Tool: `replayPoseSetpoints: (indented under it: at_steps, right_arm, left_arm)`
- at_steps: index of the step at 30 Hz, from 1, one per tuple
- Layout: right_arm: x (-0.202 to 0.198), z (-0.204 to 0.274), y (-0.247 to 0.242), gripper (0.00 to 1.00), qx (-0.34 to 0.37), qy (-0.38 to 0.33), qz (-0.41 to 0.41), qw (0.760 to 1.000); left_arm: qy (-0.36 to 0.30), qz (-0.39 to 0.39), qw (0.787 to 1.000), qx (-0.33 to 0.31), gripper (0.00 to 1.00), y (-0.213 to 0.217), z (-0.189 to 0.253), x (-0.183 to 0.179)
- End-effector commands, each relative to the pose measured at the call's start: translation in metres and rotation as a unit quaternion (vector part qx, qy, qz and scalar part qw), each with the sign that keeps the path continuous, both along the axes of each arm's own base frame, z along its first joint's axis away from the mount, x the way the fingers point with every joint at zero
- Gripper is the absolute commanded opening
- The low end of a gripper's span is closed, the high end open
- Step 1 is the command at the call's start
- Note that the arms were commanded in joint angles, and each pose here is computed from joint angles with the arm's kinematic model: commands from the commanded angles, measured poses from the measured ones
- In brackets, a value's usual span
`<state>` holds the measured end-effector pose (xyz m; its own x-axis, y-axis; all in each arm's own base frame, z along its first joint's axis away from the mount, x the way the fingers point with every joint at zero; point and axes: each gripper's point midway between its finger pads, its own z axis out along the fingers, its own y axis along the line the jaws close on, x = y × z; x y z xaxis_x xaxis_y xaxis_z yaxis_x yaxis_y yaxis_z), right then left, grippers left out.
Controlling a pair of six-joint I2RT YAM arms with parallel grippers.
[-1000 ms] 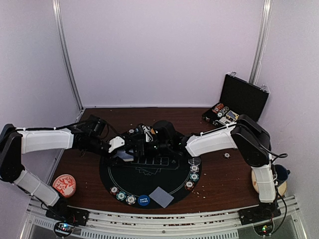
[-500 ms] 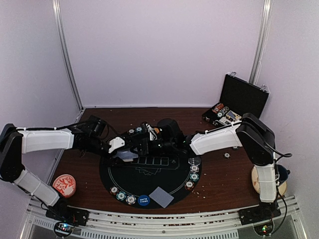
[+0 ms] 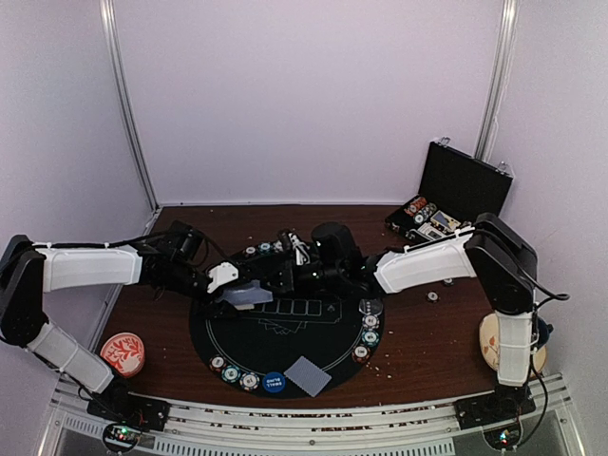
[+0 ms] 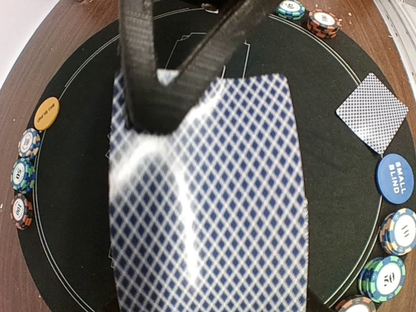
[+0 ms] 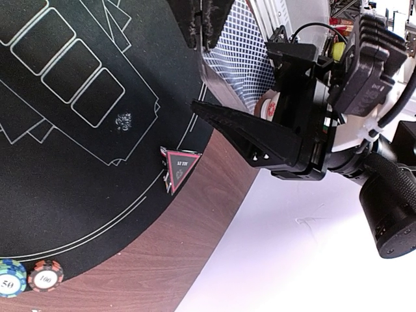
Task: Distribute texas hold em gaming equipment
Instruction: Pick up the poker card from the face-down deck piles, then distribute the poker card in the dealer area.
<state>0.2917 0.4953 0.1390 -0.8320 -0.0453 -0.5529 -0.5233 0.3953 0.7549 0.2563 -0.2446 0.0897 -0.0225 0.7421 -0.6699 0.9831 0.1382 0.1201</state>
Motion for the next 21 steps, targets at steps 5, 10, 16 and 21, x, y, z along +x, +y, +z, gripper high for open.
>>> replayPoseSetpoints:
  at_steps: [5, 10, 16, 21]
  right_arm:
    - [0.021, 0.030, -0.046, 0.00, 0.001, -0.025, -0.054, 0.998]
    - [0.031, 0.034, -0.084, 0.00, -0.024, -0.035, -0.083, 0.996]
    - [0.044, 0.025, -0.142, 0.00, -0.071, -0.038, -0.123, 0.989]
    - [0.053, 0.009, -0.186, 0.00, -0.114, -0.028, -0.157, 0.981]
  left_arm:
    - [0.000, -0.012, 1.000, -0.013, 0.11, -0.005, 0.003, -0.002]
    - [0.000, -0.013, 1.000, -0.012, 0.11, -0.005, 0.002, -0.002]
    - [-0.002, -0.014, 1.000, -0.015, 0.11, -0.005, 0.005, -0.003]
    - [-0.003, -0.015, 1.000, -0.015, 0.11, -0.005, 0.005, -0.003]
